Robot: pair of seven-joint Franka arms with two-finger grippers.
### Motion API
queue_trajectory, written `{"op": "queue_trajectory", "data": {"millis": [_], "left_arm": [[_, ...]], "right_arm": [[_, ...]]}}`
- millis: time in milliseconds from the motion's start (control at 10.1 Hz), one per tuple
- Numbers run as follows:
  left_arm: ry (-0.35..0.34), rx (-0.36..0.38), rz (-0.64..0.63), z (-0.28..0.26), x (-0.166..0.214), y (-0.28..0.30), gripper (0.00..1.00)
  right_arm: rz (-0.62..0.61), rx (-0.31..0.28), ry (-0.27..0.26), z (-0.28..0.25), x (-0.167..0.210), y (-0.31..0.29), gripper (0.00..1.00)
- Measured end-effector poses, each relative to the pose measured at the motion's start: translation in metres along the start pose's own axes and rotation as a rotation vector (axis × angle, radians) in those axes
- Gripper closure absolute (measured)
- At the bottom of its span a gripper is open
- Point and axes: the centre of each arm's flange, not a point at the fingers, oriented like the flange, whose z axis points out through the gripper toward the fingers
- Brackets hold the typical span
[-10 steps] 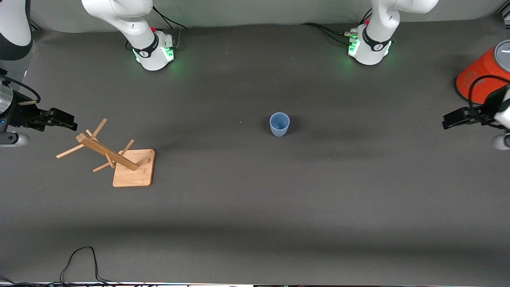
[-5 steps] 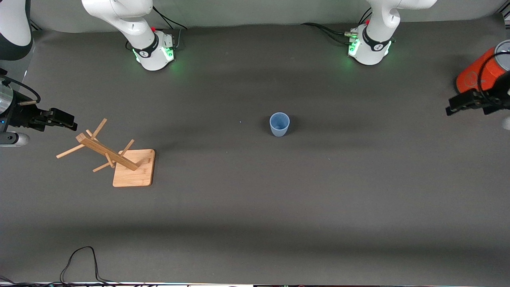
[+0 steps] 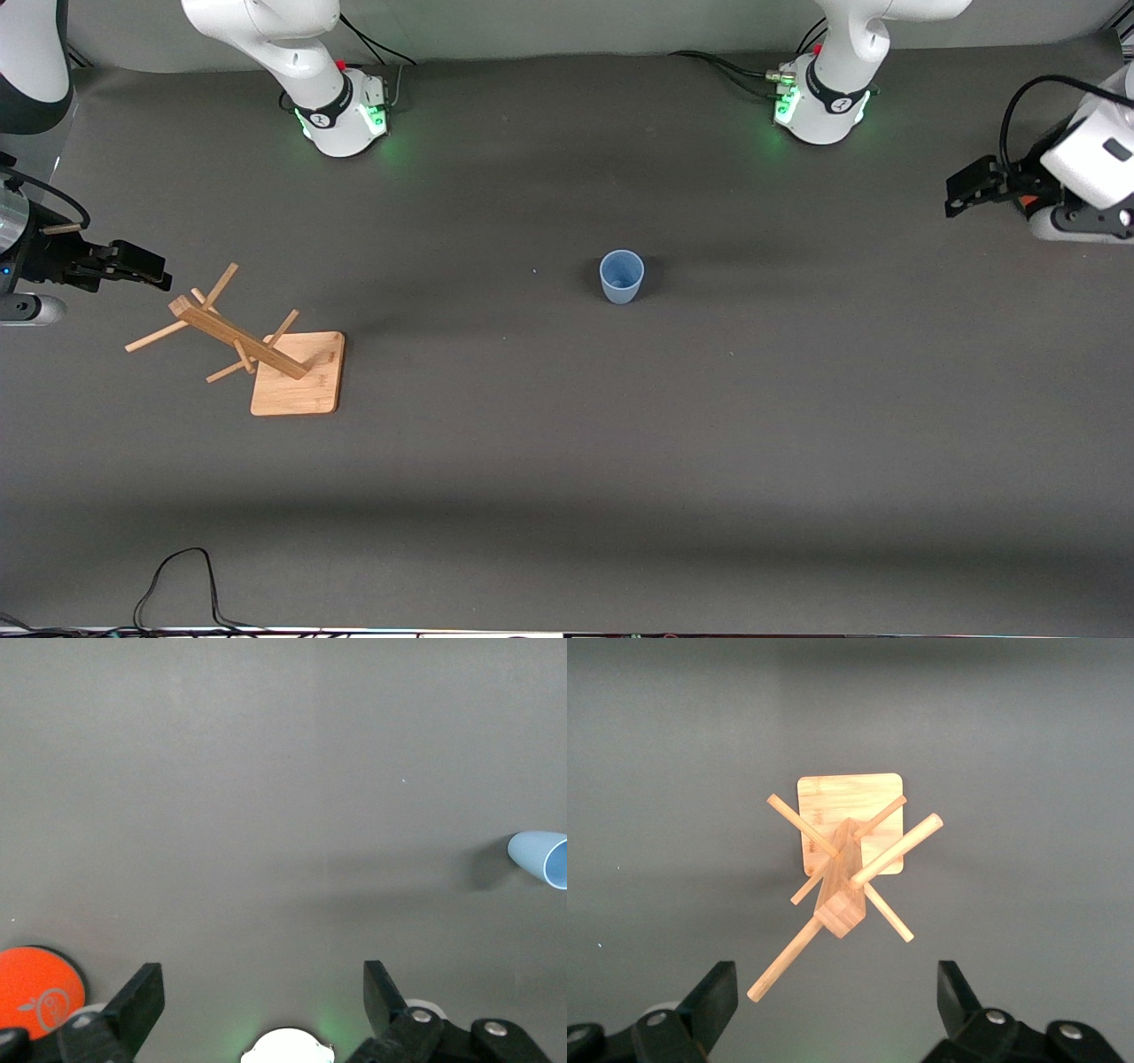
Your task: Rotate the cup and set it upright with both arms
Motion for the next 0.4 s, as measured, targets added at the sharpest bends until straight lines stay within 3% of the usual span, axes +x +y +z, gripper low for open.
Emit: {"op": "queue_trajectory", "data": {"millis": [398], "left_arm": [[0.054,0.019,0.006,0.009,0.012,0.001,0.00]], "right_arm": [[0.000,0.000,0.000,0.000,0.000,0.000,0.00]]}}
